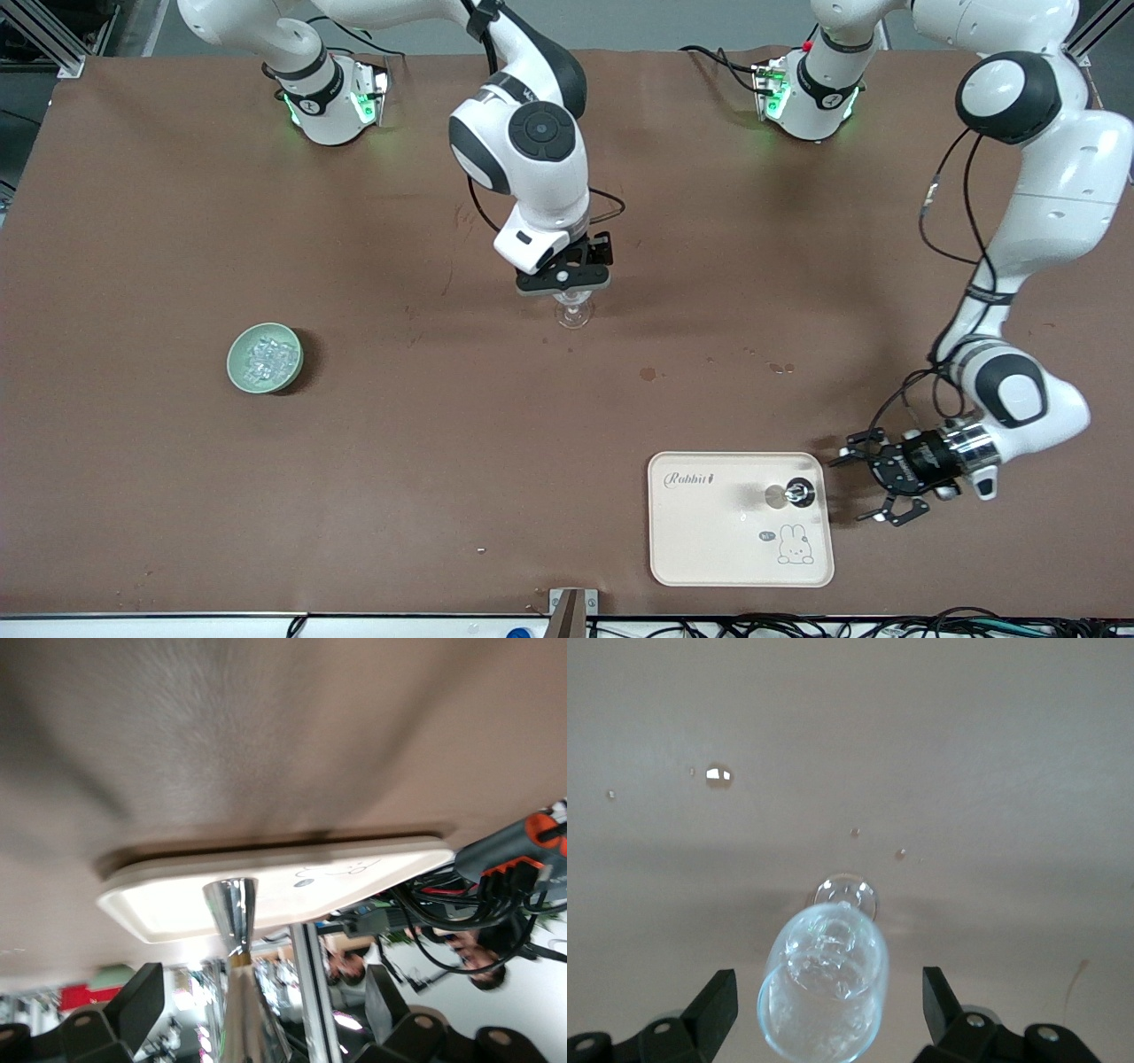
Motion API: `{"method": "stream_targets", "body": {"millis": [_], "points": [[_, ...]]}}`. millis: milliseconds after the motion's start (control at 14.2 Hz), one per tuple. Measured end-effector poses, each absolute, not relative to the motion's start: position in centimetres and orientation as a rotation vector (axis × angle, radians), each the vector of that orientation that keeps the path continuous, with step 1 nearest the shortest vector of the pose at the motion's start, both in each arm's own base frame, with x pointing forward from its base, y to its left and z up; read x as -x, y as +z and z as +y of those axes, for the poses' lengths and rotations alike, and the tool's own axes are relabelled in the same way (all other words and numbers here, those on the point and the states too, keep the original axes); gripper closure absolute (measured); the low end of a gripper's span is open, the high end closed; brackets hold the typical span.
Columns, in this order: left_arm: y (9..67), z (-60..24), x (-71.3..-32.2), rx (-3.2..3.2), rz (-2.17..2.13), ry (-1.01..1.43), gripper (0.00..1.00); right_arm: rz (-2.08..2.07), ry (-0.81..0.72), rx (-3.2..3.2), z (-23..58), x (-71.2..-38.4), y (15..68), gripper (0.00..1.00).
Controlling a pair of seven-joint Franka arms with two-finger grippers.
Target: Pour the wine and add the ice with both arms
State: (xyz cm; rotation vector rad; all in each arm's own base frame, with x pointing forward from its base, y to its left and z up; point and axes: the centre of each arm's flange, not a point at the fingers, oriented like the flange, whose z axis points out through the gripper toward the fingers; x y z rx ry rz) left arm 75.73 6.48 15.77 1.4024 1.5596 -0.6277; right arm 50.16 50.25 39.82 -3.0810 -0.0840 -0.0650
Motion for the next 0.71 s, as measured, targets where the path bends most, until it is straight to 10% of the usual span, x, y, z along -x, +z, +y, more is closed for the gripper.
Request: {"method": "stream_targets", "body": {"millis": [706], "points": [[40.5, 8.0, -72.3, -2.051, 1.474, -0.518, 0.0, 0.243, -0.234, 3.149, 23.8, -61.4, 53.3, 0.0]]}}
